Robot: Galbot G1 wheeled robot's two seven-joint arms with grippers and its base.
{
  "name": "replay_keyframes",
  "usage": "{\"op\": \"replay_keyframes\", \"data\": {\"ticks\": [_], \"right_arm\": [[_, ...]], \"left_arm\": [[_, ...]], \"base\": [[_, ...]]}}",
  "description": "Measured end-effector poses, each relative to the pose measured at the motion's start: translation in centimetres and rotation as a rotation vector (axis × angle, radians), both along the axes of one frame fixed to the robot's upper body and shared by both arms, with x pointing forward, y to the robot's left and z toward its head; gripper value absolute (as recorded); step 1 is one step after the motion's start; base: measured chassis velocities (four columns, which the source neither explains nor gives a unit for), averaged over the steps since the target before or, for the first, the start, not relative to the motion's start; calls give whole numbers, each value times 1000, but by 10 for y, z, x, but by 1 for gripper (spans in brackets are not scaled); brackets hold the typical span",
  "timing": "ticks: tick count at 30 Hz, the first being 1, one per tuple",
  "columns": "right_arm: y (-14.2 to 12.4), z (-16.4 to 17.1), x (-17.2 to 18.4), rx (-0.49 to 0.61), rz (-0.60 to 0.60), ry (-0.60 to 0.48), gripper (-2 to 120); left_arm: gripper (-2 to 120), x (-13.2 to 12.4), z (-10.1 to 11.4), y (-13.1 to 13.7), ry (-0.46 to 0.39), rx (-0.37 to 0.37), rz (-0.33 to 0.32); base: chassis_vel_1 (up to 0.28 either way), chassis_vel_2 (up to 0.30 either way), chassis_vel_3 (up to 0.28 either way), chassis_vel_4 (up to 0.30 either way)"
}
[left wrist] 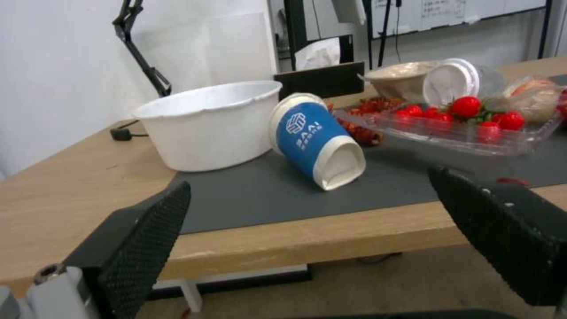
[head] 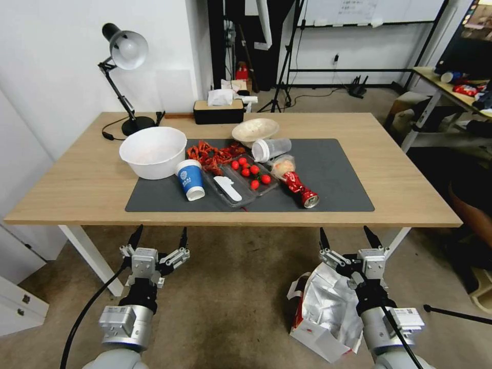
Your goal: Pick up the food delivery bag from the floor and place it on the table.
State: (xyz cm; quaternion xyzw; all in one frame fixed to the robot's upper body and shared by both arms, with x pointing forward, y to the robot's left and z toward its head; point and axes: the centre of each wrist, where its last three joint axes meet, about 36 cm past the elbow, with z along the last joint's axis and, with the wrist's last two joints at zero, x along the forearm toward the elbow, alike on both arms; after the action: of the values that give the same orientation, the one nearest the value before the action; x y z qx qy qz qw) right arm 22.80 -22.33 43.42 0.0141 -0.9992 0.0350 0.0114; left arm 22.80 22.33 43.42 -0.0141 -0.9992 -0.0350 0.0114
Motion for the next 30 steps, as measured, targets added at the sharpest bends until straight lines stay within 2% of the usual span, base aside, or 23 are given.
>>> {"op": "replay_keyframes", "data": {"ticks": [21, 23, 26, 30], "right_arm": [[-1, 3, 1, 16, -4, -10, 100], [-10, 19, 7, 10, -1, -76, 100], [-12, 22, 8, 7, 10, -77, 100], [-12, 23, 8, 20, 16, -67, 100]], "left_arm": [[100, 0, 0, 0, 0, 0, 0], [100, 9, -1, 8, -35, -14, 27], [100, 19, -1, 16, -65, -18, 52], [99, 22, 0, 17, -78, -55, 52]], "base": [[0, 0, 0, 0], [0, 0, 0, 0], [0, 0, 0, 0], [0, 0, 0, 0]]}}
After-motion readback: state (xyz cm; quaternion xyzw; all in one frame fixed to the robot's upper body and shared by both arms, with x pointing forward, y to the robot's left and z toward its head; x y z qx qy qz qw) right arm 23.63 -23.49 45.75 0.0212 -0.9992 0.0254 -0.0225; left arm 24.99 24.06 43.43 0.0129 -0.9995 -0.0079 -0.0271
